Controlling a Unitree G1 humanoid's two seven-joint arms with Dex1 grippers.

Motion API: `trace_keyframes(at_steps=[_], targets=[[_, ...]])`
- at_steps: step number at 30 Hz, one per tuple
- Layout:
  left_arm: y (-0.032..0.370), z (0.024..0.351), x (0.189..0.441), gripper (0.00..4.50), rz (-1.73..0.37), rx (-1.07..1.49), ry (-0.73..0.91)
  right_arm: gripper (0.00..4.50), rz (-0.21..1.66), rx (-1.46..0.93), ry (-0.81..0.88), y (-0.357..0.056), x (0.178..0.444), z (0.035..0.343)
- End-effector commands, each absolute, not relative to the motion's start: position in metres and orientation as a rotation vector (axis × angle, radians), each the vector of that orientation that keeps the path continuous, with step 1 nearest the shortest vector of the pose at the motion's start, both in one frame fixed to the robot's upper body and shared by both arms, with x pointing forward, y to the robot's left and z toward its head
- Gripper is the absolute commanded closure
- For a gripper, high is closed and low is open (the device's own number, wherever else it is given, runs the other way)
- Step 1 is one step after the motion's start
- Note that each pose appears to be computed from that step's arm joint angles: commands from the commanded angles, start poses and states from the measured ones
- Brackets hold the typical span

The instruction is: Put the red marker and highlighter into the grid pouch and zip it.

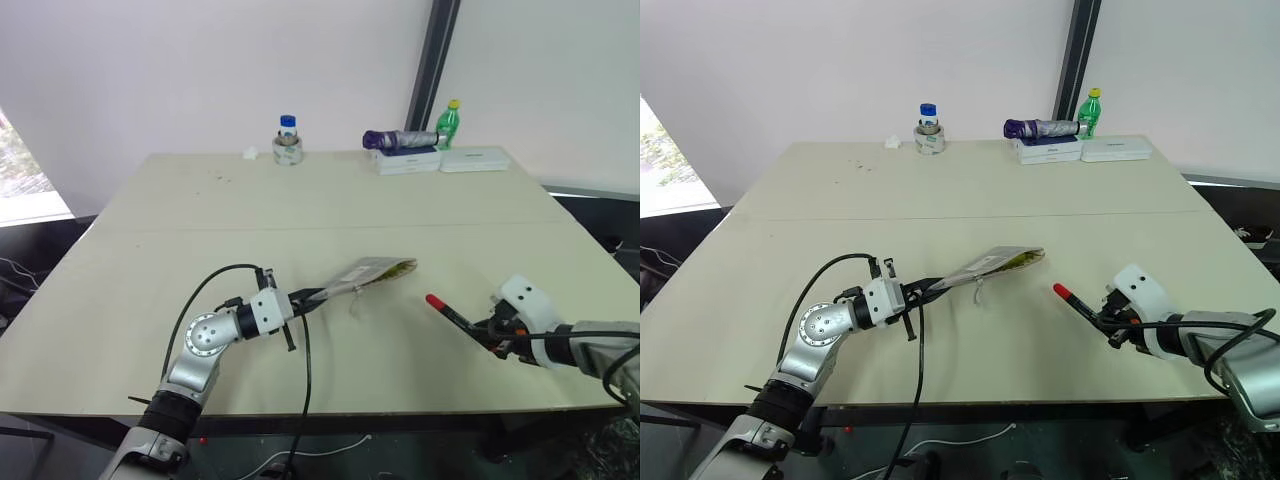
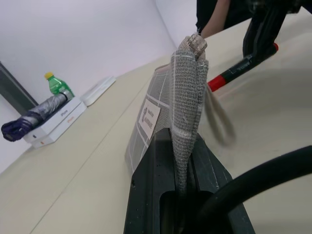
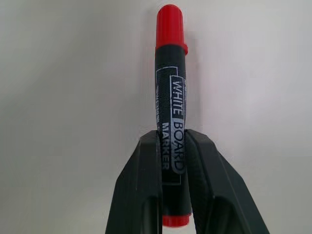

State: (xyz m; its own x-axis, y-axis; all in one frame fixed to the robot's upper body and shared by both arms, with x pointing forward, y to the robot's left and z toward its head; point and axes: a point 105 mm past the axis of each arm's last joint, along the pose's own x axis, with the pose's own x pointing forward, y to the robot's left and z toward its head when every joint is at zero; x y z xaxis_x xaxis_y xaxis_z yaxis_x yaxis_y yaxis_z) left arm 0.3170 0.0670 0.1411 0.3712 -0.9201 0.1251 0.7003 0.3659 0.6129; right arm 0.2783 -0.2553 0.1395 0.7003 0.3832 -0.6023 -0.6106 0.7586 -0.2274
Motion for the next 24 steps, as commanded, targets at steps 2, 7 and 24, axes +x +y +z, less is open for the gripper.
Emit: trace_keyframes(at_steps=[2,7,24], targets=[[0.063,0.15,0.314,4.5,-1.114,0.519,-0.545,4.3,0.671,-0.562,0.425,-0.239,0.273,0.184],[0.061,0.149,0.312,4.5,-1.135,0.519,-0.545,4.3,0.699,-0.645,0.37,-0.23,0.276,0.199],[0.055,0.149,0.298,4.5,-1.211,0.527,-0.552,4.3,0.79,-0.802,0.347,-0.212,0.29,0.195]])
